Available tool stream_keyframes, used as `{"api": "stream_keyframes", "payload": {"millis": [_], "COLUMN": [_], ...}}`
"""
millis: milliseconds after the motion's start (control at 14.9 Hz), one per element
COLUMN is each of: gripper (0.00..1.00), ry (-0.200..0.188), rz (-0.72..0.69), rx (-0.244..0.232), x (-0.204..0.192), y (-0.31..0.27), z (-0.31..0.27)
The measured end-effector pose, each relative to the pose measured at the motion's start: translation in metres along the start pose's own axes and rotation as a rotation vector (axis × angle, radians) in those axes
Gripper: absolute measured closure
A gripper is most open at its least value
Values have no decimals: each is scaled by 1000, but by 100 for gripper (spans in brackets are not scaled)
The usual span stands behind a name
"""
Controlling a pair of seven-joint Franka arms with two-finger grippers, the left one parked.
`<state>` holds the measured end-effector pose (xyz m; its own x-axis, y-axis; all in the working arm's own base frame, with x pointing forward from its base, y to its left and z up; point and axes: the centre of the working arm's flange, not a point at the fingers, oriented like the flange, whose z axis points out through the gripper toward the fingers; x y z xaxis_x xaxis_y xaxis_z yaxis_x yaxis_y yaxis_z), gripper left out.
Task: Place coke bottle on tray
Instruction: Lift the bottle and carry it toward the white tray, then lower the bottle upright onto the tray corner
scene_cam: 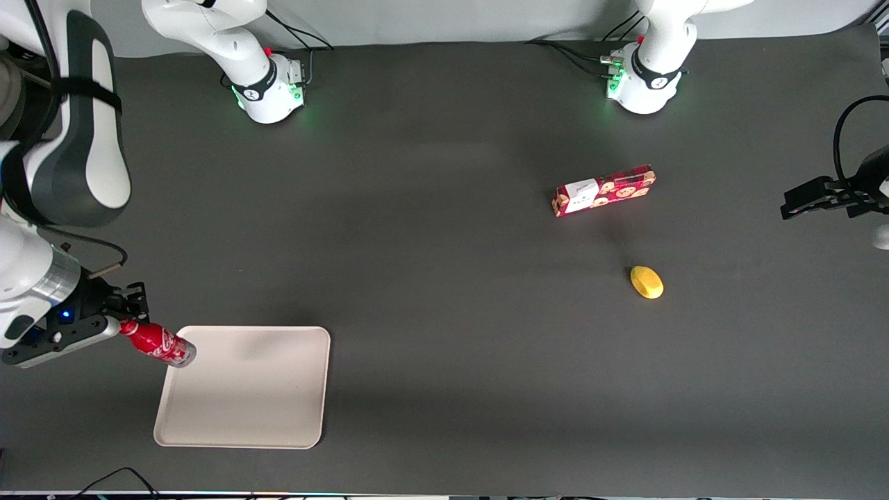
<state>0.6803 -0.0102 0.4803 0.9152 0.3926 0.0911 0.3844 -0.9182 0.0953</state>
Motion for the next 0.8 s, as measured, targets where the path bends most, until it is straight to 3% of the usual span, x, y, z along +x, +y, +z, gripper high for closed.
{"api": "stream_keyframes", "payload": {"millis": [201, 402, 804], "gripper": [68, 68, 68], "ry": [8, -12, -37], "rz": [-44, -85, -129], "rx": [15, 8, 91], "x": [-4, -9, -28], "y": [25, 41, 71], "z": [45, 71, 127]}}
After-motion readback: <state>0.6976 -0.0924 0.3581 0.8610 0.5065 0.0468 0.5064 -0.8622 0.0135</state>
